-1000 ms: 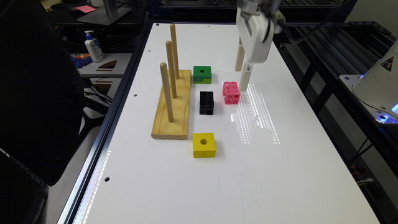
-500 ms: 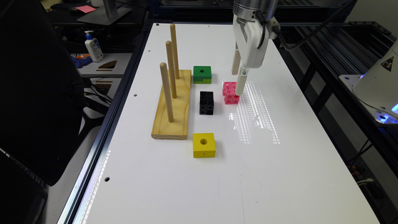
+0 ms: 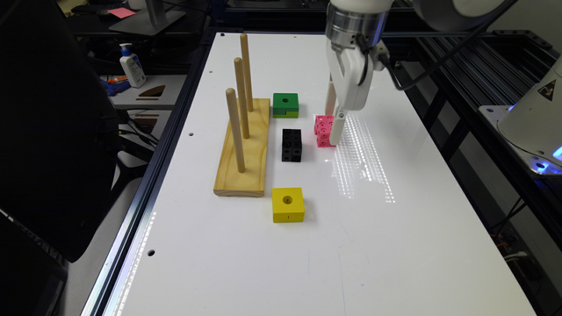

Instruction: Pick up pink block.

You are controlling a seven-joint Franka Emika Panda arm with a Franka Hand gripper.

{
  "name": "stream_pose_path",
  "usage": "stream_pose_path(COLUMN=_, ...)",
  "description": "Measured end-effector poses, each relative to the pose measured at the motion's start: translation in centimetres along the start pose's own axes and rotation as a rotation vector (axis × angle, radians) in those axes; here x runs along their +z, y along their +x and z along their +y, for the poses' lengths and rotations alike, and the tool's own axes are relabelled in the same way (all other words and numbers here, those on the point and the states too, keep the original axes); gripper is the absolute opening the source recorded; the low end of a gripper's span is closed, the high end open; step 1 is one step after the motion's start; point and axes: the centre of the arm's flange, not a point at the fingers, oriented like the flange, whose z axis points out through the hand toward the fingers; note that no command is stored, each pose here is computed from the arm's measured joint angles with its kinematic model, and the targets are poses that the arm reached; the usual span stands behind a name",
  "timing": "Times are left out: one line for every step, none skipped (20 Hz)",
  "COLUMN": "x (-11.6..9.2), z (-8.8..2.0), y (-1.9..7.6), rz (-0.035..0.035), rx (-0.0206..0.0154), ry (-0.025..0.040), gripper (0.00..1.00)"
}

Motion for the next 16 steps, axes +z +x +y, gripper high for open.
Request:
stream_pose_path(x=0.24, z=-0.48, y=0.44, rz=0.0008, rx=-0.0008, ry=0.0015, gripper=0.0)
stream_pose_path(x=0.24, z=-0.48, y=0.44, rz=0.0008, rx=-0.0007, ry=0.0015, gripper=0.0)
stream_pose_path(x=0.24, z=-0.48, y=0.44, rz=0.0008, rx=-0.0007, ry=0.0015, gripper=0.0)
stream_pose_path(x=0.24, z=-0.48, y=0.44, rz=0.0008, rx=-0.0007, ry=0.0015, gripper=0.0)
stream_pose_path(x=0.24, z=-0.48, y=0.44, rz=0.0008, rx=-0.0007, ry=0.0015, gripper=0.0)
stream_pose_path(x=0.24, z=-0.48, y=0.44, rz=0.0008, rx=-0.0007, ry=0.0015, gripper=0.0)
stream_pose_path(x=0.24, z=-0.48, y=0.44, rz=0.0008, rx=-0.0008, ry=0.0015, gripper=0.0)
stream_pose_path(x=0.24, z=-0.47, y=0.44, rz=0.0008, rx=-0.0007, ry=0.0015, gripper=0.0)
stream_pose_path(x=0.24, z=-0.46, y=0.45, rz=0.0005, rx=-0.0002, ry=0.0012, gripper=0.0)
stream_pose_path(x=0.24, z=-0.45, y=0.45, rz=0.0005, rx=0.0002, ry=0.0011, gripper=0.0)
stream_pose_path(x=0.24, z=-0.45, y=0.46, rz=0.0005, rx=0.0003, ry=0.0011, gripper=0.0)
stream_pose_path(x=0.24, z=-0.45, y=0.46, rz=0.0004, rx=0.0004, ry=0.0011, gripper=0.0)
stream_pose_path(x=0.24, z=-0.45, y=0.46, rz=0.0004, rx=0.0005, ry=0.0011, gripper=0.0)
stream_pose_path(x=0.24, z=-0.44, y=0.46, rz=0.0004, rx=0.0005, ry=0.0011, gripper=0.0)
stream_pose_path(x=0.24, z=-0.44, y=0.46, rz=0.0004, rx=0.0006, ry=0.0011, gripper=0.0)
stream_pose_path(x=0.24, z=-0.44, y=0.46, rz=0.0004, rx=0.0006, ry=0.0011, gripper=0.0)
